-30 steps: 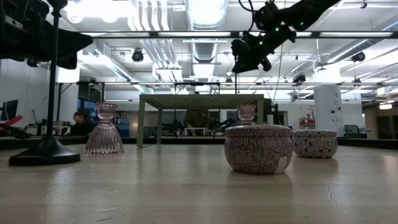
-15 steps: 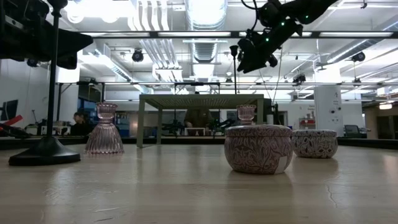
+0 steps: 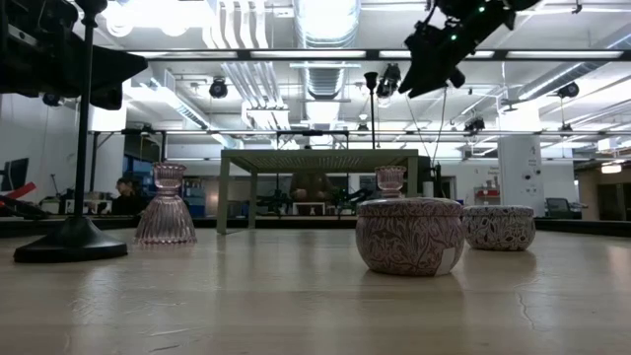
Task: Pick & Place candle stick holders
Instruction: Put the bottom pink glass candle holder on the shelf
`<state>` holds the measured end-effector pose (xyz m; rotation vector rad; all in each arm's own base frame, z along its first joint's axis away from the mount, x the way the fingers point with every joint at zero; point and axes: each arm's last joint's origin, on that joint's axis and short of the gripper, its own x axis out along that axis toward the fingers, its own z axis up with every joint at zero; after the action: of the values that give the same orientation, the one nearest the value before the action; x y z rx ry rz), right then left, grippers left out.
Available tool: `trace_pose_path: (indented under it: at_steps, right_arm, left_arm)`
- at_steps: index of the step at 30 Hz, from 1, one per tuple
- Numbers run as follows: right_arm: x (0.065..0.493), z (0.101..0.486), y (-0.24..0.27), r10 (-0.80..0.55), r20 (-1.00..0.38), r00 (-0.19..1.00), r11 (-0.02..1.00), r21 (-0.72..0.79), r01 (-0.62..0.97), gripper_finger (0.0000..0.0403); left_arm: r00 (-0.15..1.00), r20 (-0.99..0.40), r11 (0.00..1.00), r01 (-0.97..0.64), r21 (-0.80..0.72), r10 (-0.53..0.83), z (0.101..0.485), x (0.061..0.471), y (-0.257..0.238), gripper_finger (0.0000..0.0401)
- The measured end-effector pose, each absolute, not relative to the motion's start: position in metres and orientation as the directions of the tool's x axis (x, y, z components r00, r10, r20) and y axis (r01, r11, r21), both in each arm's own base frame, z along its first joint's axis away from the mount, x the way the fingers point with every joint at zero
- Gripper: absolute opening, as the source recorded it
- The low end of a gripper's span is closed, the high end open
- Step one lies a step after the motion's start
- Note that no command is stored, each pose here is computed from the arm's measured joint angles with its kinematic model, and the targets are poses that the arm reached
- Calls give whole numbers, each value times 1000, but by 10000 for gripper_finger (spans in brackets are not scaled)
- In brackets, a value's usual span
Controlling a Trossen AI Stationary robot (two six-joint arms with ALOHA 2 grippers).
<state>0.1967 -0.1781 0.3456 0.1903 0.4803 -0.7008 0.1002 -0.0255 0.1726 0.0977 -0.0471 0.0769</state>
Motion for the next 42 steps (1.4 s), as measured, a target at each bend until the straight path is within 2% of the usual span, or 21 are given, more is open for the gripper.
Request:
trace_pose_path:
  at_steps: [7,11,16,20,25,30,37,42]
  right_arm:
    - [183,337,-141,-408,-476,779,833,157,531,196]
    - [185,330,-114,-245,-466,850,890,239,388,196]
    - [192,323,-75,33,-439,898,936,328,127,196]
    - [193,319,-44,176,-466,867,939,344,-5,194]
    - [194,318,-19,280,-486,828,926,363,-100,195]
    - [192,305,6,382,-586,714,910,375,-179,196]
    - [189,288,42,394,-676,622,916,345,-206,196]
    - [180,280,58,378,-742,553,920,369,-134,196]
  left_arm:
    - [996,50,992,-79,96,74,173,100,-25,14]
    - [996,51,992,-79,96,74,173,100,-25,14]
    - [996,51,992,-79,96,74,173,100,-25,14]
    - [996,51,992,-79,96,74,173,100,-25,14]
    - [996,50,992,-79,96,74,173,100,-26,14]
    - [996,51,992,-79,96,74,173,100,-25,14]
    - [996,51,992,-79,96,74,173,100,-25,14]
    - [996,51,992,-79,96,74,173,100,-25,14]
